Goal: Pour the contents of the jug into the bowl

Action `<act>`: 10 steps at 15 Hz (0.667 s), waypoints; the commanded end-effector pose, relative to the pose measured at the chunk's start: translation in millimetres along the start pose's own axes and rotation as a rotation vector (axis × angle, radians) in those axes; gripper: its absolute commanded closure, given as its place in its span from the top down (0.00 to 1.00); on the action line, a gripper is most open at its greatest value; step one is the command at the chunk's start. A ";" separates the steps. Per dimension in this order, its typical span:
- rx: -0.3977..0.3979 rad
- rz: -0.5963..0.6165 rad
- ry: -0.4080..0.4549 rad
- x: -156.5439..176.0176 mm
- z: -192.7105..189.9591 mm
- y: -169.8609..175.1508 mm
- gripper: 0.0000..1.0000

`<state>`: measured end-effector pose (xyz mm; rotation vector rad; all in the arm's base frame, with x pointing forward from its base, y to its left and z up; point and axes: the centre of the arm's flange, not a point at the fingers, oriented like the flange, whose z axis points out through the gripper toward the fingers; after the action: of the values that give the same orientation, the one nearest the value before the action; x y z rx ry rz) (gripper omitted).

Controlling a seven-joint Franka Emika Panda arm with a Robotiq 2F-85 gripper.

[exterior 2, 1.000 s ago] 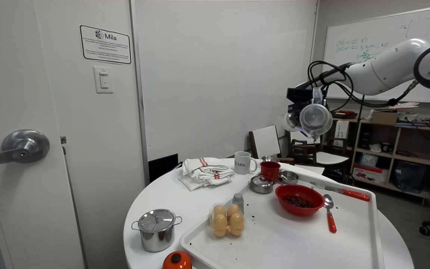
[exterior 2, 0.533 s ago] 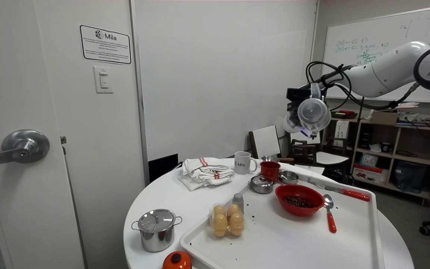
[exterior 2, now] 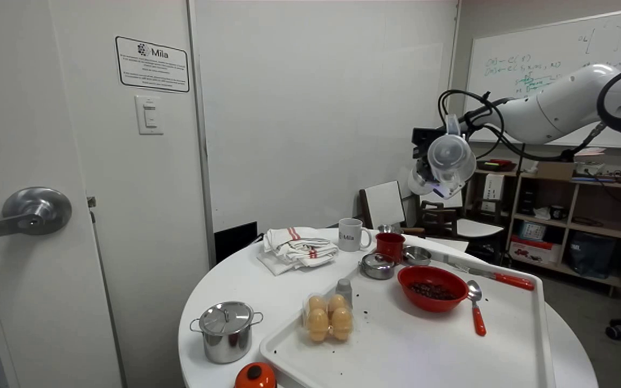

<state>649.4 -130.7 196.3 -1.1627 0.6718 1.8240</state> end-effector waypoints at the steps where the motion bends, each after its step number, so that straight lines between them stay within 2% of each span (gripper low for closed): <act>1: -0.014 -0.001 -0.041 -7.2 -14.0 -7.8 0.10; 5: -0.009 0.000 -0.035 -6.3 -14.2 -7.7 0.10; 10: 0.012 0.041 0.127 -2.6 -3.9 -11.0 0.09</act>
<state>652.7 -134.0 194.8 -1.1723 0.7172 1.8206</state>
